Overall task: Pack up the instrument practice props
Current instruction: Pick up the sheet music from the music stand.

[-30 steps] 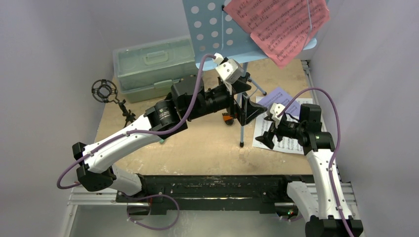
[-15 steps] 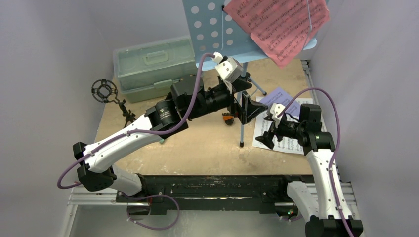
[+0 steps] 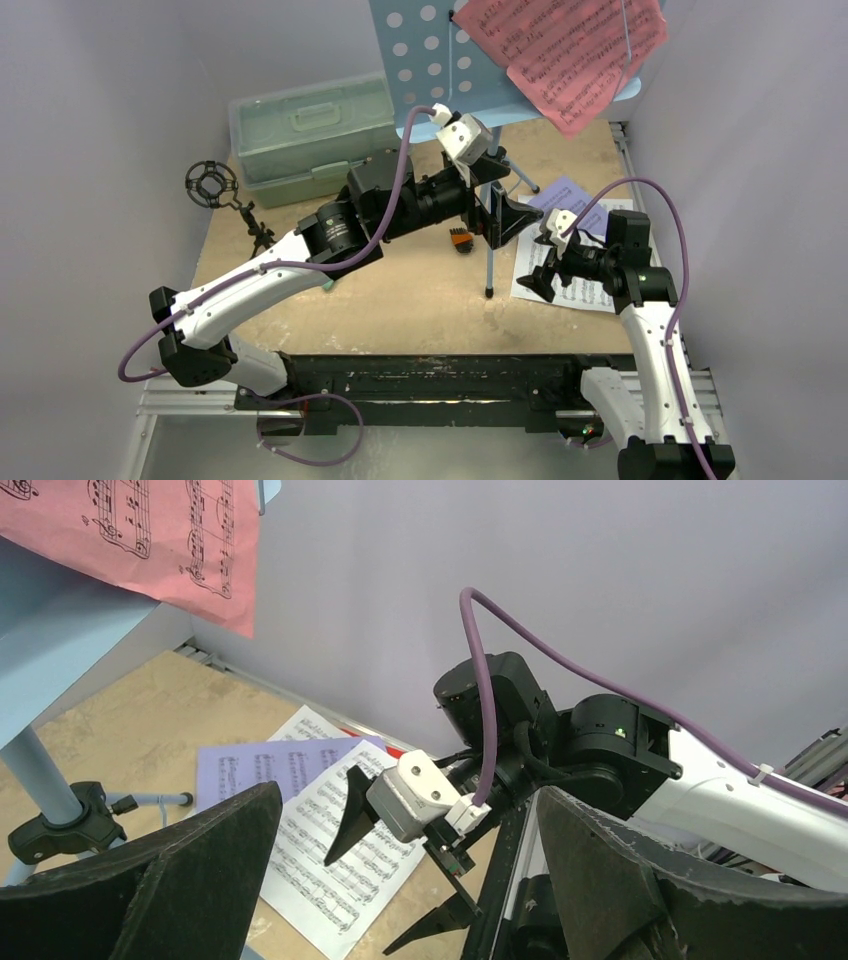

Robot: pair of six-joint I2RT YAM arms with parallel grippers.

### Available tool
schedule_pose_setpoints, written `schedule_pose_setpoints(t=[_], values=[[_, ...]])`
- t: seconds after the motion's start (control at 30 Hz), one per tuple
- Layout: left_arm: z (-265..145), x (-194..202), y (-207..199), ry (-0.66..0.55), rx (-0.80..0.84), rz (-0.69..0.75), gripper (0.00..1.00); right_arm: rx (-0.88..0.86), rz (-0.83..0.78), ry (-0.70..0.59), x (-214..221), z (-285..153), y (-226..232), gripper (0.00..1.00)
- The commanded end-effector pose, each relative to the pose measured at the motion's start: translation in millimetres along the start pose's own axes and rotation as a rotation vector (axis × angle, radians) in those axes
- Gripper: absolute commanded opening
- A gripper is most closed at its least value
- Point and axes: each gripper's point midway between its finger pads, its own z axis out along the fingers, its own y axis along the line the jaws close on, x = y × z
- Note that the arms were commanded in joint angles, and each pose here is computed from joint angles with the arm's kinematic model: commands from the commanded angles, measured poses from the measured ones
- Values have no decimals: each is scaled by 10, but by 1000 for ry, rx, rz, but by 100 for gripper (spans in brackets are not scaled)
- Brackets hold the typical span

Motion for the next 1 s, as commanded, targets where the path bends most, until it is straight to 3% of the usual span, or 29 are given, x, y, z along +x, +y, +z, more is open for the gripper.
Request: schedule_pose_setpoints(t=[0.0, 0.43, 0.63, 0.97], values=[[-11, -309, -22, -94, 3, -1, 100, -1, -13, -9, -7, 9, -7, 99], [124, -410, 3, -156, 2, -25, 100, -4, -8, -4, 5, 16, -10, 99], [189, -692, 199, -291, -101, -65, 100, -3, -15, -10, -6, 9, 0, 99], [437, -892, 733, -500, -178, -307, 99, -2, -19, -11, -14, -2, 10, 99]])
